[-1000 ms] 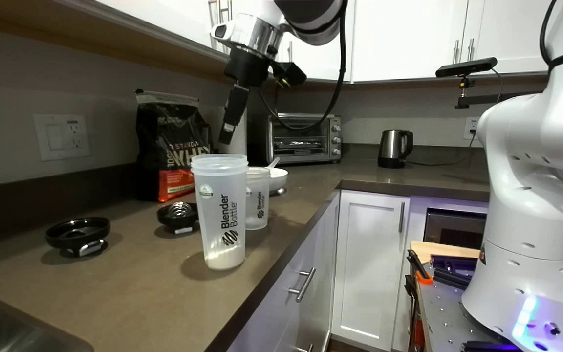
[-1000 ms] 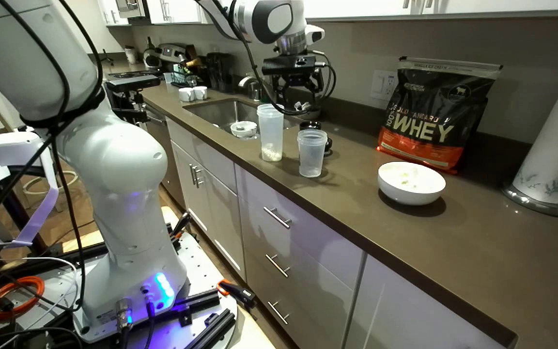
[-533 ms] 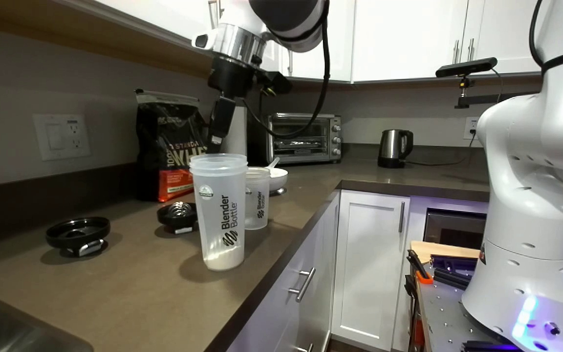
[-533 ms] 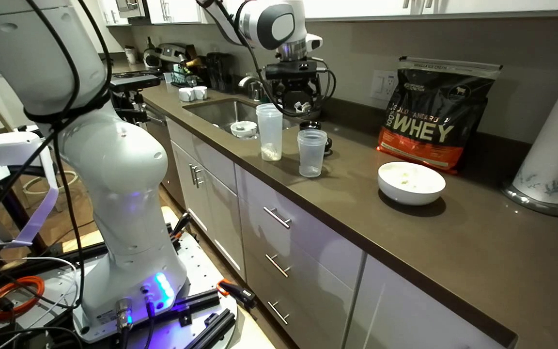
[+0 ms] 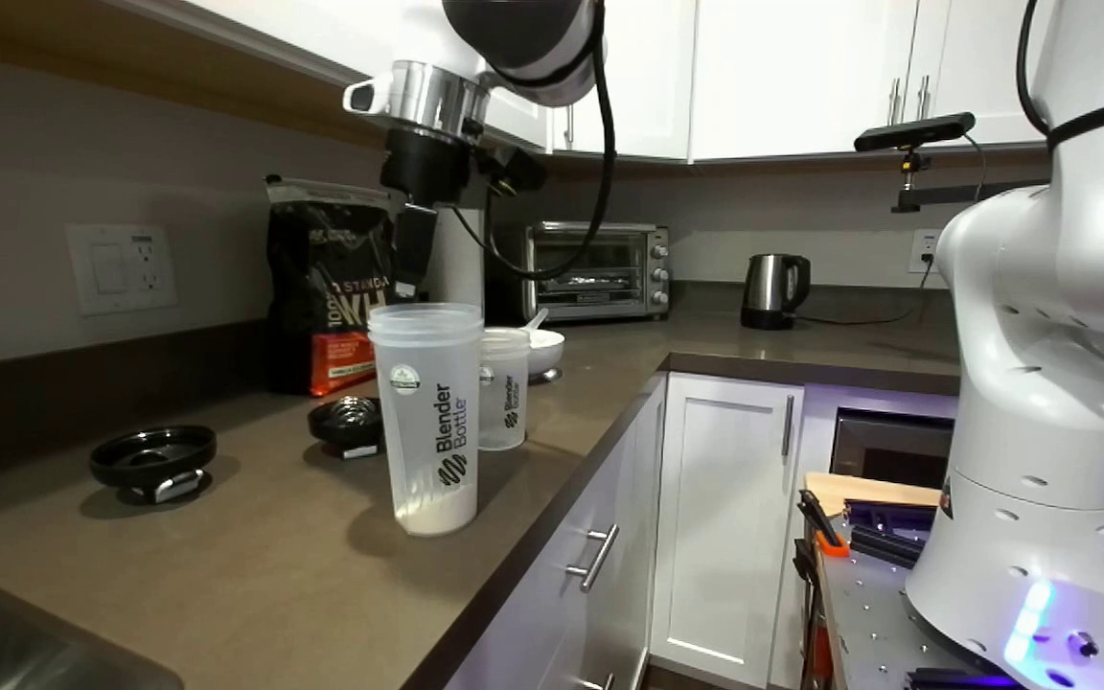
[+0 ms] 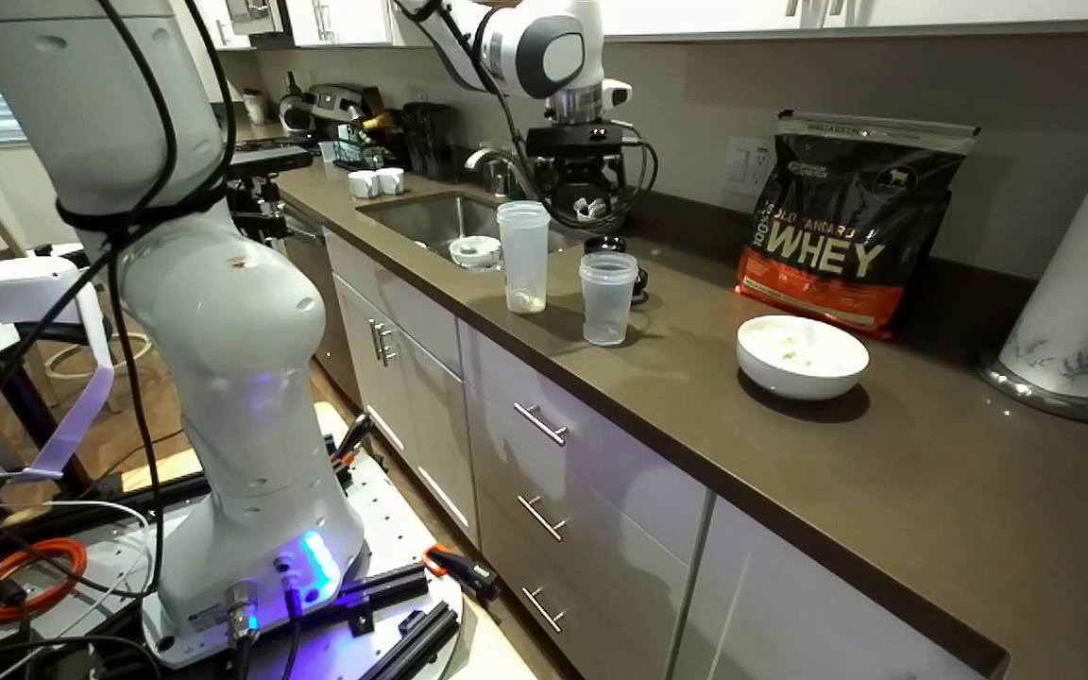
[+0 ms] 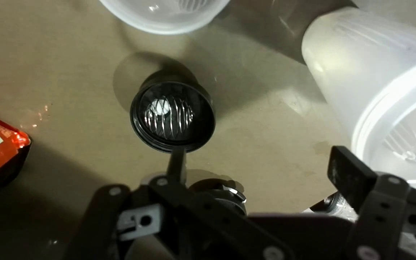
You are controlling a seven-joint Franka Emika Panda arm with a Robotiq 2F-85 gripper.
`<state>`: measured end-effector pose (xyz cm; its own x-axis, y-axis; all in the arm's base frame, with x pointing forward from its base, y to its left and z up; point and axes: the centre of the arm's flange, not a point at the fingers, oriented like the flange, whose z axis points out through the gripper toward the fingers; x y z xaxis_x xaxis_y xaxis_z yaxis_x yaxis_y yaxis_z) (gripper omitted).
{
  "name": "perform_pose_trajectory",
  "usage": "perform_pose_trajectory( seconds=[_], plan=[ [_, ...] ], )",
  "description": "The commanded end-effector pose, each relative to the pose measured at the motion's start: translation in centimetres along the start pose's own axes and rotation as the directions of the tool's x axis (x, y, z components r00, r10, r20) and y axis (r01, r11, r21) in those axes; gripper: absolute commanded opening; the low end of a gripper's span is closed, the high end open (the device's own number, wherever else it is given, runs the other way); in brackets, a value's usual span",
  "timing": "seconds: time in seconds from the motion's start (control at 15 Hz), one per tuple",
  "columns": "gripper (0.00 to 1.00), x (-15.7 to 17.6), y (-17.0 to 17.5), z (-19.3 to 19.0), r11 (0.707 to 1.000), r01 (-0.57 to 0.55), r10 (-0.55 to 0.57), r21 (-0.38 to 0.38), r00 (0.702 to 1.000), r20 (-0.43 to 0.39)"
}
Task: Take the silver object from the black lid and place it in the clear cup at the right
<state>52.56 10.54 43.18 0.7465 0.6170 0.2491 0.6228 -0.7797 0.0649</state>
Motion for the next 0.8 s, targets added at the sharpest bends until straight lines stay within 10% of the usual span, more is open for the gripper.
perform_pose_trajectory(
  seconds=[0.0,0.73],
  plan=[
    [1.0,0.7,0.7,-0.6,1.0,0.013,-0.013,0.008,1.0,0.028],
    [1.0,0.7,1.1,-0.1,0.999,0.005,-0.008,0.04,0.998,0.07]
  ],
)
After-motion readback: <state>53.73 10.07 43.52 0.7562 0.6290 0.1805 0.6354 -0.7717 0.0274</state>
